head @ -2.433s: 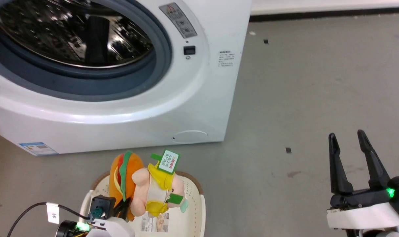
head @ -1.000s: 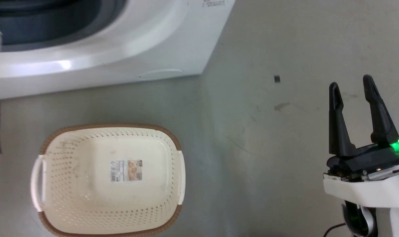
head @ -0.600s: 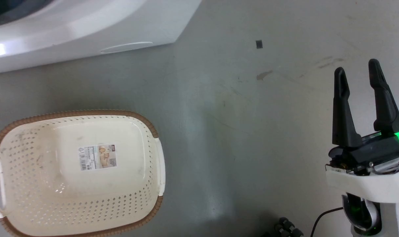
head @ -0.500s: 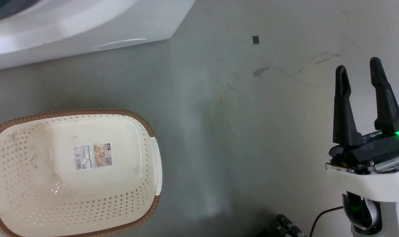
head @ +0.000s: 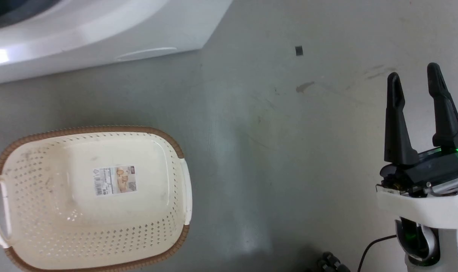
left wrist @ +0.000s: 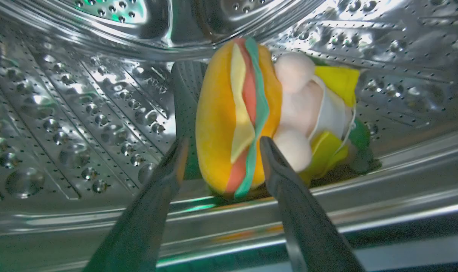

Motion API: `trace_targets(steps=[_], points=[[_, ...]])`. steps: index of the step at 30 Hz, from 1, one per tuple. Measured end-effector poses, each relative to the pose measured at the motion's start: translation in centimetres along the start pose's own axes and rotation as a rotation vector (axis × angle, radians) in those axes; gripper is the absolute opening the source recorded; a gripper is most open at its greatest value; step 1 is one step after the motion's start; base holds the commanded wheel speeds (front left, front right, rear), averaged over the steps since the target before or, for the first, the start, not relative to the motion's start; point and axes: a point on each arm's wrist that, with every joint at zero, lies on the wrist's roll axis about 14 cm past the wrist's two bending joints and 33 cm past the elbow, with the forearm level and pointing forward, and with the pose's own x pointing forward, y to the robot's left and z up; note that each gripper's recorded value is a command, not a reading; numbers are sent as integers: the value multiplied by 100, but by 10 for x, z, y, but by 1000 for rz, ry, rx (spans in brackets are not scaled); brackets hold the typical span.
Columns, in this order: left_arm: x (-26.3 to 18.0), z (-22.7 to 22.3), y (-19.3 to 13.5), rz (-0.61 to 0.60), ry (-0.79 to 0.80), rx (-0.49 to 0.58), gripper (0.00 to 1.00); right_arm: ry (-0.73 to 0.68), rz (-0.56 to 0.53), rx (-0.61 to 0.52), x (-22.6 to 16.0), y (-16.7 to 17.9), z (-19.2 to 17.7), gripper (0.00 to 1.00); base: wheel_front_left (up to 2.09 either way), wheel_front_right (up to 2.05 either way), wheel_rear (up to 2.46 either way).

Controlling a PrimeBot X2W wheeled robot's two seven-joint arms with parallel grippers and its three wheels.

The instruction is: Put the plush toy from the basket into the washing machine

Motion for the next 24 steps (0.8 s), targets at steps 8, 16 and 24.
trace_targets(steps=[8,16,24], points=[[-42,17,-8,-23,-116,-21,100,-66,28,-26,-4,10,30,100,0,0,0],[-112,37,-14,-40,-276,-70,100,-128,54,-39,-23,21,64,100,0,0,0],[-189,48,-17,-38,-418,-86,100,-180,94,-22,-47,38,91,100,0,0,0]])
